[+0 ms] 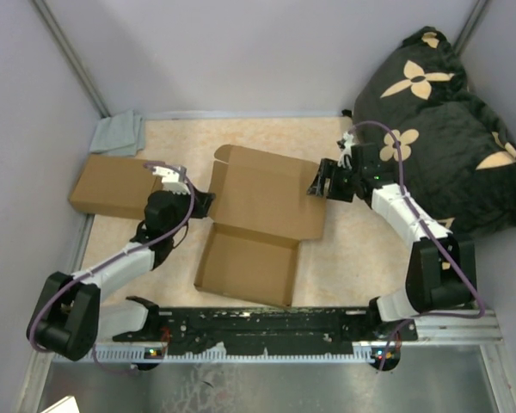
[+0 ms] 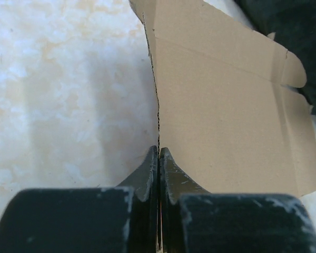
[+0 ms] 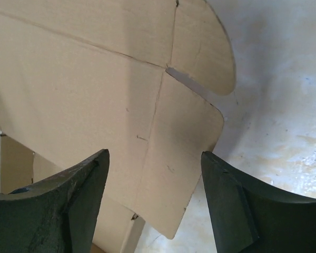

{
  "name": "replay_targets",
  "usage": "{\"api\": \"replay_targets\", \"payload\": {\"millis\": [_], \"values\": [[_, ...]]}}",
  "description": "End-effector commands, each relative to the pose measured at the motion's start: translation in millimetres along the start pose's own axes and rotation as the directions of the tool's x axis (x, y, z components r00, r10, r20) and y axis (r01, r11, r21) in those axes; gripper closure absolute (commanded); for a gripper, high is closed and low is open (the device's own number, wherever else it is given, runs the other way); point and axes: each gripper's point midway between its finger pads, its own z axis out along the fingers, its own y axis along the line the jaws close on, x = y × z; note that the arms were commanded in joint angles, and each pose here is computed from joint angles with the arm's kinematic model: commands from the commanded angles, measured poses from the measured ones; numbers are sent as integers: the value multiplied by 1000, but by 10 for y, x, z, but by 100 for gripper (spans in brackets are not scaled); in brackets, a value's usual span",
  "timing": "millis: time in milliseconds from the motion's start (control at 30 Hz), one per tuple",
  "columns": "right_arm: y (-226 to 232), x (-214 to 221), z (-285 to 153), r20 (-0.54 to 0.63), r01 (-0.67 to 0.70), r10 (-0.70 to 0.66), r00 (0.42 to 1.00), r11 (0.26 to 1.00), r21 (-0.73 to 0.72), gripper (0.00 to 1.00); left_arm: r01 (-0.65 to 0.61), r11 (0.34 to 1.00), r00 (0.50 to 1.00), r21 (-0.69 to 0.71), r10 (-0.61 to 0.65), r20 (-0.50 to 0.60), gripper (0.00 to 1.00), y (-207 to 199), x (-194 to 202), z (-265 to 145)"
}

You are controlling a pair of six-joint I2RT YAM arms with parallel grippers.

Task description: Fold the paper box

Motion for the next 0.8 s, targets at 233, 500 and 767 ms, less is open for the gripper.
{"api": "replay_targets", "payload": {"millis": [233,500,767], "values": [[-98,-85,-118,35,52,-55,998,996,73,29,-38,993,962,116,5,272,100,-224,-447,-316],[212,-102,-74,53,124,-120,991,989,-82,30,-65,985,949,162,11,314,100,-296,-457,-431],[596,-36,-75,56,226,-221,974,964,-138,44,-59,986,960,156,13,281,100,-281,-405,-372]]}}
